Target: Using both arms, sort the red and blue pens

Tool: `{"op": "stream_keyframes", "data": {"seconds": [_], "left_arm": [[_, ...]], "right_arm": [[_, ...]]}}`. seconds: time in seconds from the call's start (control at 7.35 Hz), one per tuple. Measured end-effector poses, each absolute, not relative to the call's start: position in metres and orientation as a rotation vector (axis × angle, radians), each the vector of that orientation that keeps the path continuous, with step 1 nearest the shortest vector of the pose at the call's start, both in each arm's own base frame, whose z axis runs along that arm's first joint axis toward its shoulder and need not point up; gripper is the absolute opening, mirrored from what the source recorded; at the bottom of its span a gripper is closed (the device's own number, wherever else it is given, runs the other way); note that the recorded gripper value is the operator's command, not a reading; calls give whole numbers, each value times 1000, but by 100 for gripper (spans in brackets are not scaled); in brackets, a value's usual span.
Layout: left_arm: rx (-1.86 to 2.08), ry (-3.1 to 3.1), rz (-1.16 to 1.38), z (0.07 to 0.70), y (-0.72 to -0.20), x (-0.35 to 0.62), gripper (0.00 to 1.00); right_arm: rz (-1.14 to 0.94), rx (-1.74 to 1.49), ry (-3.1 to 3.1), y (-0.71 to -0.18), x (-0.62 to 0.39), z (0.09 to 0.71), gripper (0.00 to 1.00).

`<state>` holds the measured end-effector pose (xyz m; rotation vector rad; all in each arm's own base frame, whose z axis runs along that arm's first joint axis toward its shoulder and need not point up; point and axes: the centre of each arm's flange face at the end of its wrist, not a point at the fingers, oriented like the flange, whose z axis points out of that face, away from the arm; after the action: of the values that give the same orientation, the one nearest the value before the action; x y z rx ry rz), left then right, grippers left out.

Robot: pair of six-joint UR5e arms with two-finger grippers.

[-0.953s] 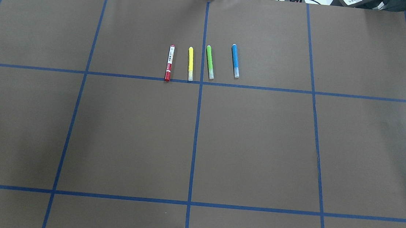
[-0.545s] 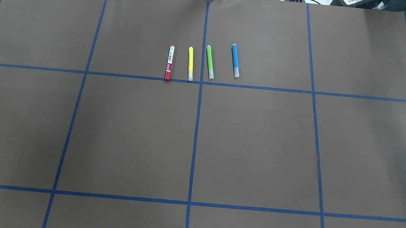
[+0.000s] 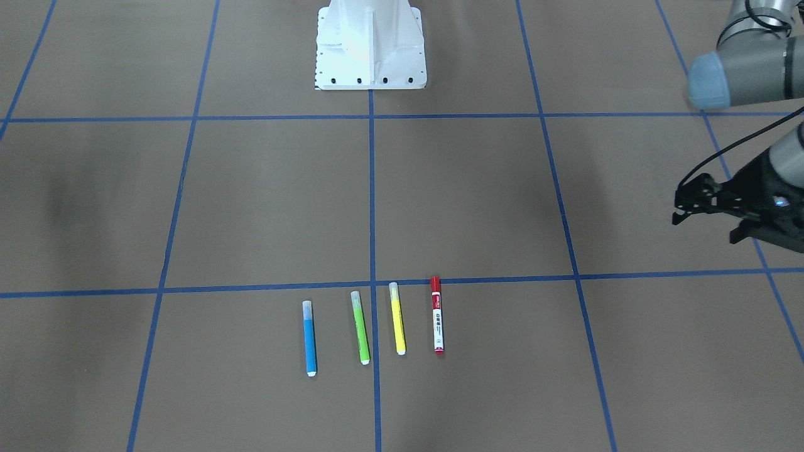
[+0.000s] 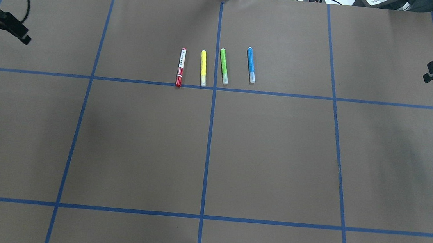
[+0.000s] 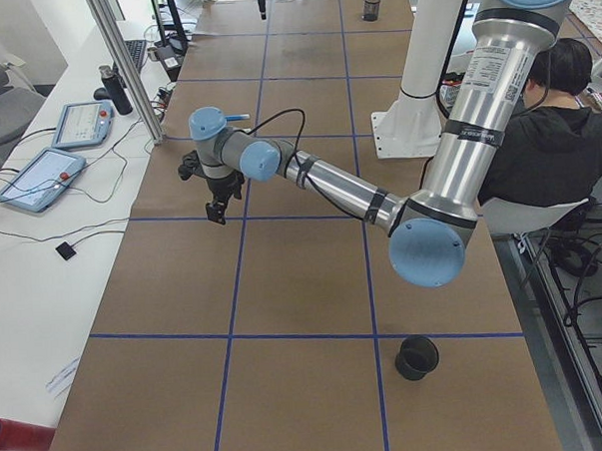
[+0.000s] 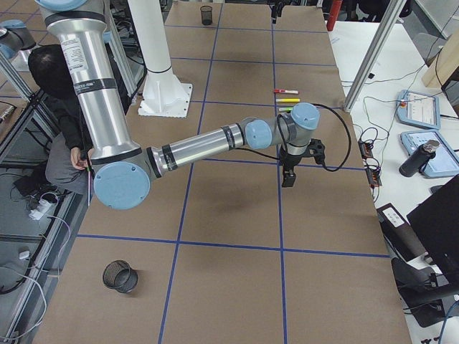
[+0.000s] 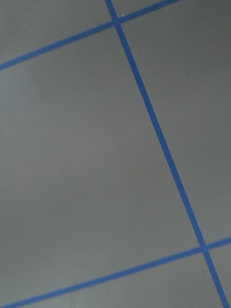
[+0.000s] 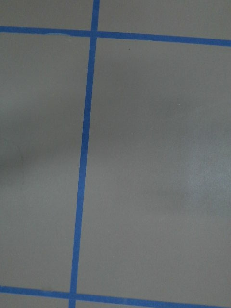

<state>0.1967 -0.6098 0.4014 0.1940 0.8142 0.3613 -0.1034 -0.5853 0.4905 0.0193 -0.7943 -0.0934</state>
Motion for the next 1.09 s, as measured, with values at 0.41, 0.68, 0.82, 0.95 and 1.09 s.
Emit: {"op": "stream_keyframes", "data": {"seconds": [0.41,0.68,0.82,0.95,1.09], "left_arm": [[80,864,309,311,-643,347,99],[44,878,296,266,-660,416,99],[53,890,288,261,-666,437,99],[65,894,264,260,-664,458,97],[97,875,245,260,-657,482,95]], "right_arm": [[-131,52,-809,-584,-120,484,100],[-138,49,-819,-582,-123,483,100],[-138,47,-822,-582,-123,483,100],[-139,46,-823,-582,-123,483,100],[-141,44,-824,-581,-125,484,100]]}}
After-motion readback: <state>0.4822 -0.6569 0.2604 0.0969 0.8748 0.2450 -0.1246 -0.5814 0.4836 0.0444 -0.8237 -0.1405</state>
